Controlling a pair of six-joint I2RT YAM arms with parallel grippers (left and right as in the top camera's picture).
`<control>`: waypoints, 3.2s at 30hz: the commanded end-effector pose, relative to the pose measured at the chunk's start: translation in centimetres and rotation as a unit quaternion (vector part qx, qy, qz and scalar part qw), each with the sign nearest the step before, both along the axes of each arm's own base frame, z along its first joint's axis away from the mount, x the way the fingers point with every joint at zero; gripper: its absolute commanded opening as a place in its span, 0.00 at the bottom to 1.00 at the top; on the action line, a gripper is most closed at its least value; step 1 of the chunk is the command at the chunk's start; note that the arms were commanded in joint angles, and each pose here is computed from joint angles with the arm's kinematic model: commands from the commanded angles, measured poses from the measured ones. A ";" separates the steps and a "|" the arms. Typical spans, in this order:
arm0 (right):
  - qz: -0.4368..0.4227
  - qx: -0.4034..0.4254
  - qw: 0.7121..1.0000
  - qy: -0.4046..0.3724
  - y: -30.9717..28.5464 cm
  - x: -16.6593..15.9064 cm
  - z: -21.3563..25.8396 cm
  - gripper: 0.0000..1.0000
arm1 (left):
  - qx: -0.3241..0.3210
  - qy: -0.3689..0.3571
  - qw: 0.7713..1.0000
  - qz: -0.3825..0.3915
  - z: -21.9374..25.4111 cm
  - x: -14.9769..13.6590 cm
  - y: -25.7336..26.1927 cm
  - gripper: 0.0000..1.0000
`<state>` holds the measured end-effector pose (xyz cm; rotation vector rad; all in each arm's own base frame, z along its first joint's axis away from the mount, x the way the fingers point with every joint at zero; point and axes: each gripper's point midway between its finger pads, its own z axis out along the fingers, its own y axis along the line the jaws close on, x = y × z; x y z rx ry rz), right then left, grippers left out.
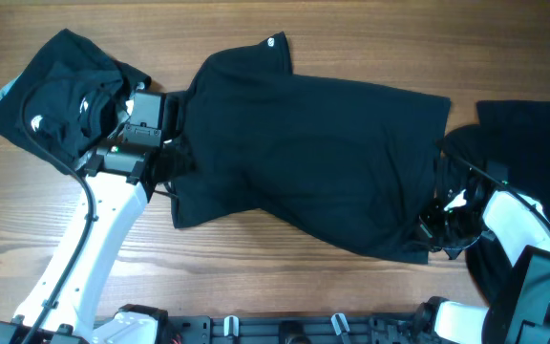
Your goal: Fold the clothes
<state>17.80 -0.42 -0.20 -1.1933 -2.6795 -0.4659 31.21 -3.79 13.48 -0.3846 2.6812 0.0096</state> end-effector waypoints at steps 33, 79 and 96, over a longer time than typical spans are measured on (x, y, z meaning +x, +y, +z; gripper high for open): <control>0.022 0.094 0.975 -0.198 -0.3 7.9 5.0 0.11 | -0.007 -0.007 1.000 -0.012 0.9 0.0 -0.2 0.25; 0.102 -0.058 0.938 -0.328 -0.8 20.7 9.2 0.35 | -0.083 0.084 0.992 0.034 -16.2 7.1 4.7 0.04; 0.002 -0.168 0.948 -0.271 -6.2 27.2 -2.6 0.06 | -0.106 -0.136 0.981 -0.086 4.4 6.4 -1.3 0.45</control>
